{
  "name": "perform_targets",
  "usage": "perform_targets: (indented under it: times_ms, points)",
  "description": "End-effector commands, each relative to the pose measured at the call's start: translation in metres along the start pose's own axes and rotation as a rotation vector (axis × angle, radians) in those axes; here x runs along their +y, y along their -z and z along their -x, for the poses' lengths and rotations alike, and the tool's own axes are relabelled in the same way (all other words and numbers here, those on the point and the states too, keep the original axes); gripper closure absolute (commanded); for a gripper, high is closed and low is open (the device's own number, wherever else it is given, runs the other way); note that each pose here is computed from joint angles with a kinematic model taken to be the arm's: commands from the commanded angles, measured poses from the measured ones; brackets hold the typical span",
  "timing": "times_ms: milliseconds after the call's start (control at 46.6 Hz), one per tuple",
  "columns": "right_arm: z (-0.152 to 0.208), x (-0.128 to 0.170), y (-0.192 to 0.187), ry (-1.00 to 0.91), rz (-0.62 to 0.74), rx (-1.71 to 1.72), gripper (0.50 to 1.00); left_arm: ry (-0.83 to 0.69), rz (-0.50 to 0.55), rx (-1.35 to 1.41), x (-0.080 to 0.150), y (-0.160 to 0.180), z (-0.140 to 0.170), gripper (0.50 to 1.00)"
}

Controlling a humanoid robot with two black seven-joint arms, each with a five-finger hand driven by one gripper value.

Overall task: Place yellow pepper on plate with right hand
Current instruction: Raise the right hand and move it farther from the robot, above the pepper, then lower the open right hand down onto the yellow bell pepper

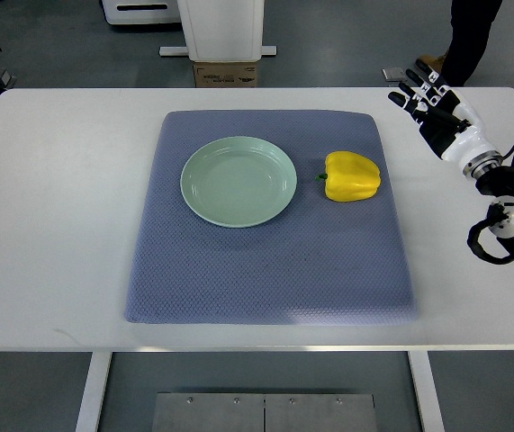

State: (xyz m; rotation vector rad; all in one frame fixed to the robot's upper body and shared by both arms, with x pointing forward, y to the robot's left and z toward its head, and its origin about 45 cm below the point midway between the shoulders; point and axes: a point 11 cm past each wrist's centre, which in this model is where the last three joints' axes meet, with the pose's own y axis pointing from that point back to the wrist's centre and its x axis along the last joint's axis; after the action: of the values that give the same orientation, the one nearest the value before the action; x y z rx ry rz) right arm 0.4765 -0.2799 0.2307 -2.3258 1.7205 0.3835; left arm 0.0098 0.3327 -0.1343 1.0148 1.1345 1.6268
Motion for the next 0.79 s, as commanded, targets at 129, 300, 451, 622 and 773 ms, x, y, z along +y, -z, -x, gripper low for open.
perform_targets:
  times_ms: [129,300,451,622,773]
  points:
    - [0.0,0.003,0.023,0.05,0.05,0.077,0.502,0.0,0.0,0.0,0.0,0.0,0.0,0.5]
    - [0.006,0.005,0.044,0.104,0.075,0.191,0.511,0.0,0.0,0.0,0.0,0.0,0.0,0.5]
    - [0.001,0.011,0.049,0.132,0.122,0.328,0.513,0.0,0.0,0.0,0.0,0.0,0.0,0.5]
    - [-0.002,0.015,0.041,0.147,0.171,0.474,0.513,0.0,0.0,0.0,0.0,0.0,0.0,0.5]
    - [0.006,0.015,0.036,0.212,0.204,0.618,0.513,0.0,0.0,0.0,0.0,0.0,0.0,0.5]
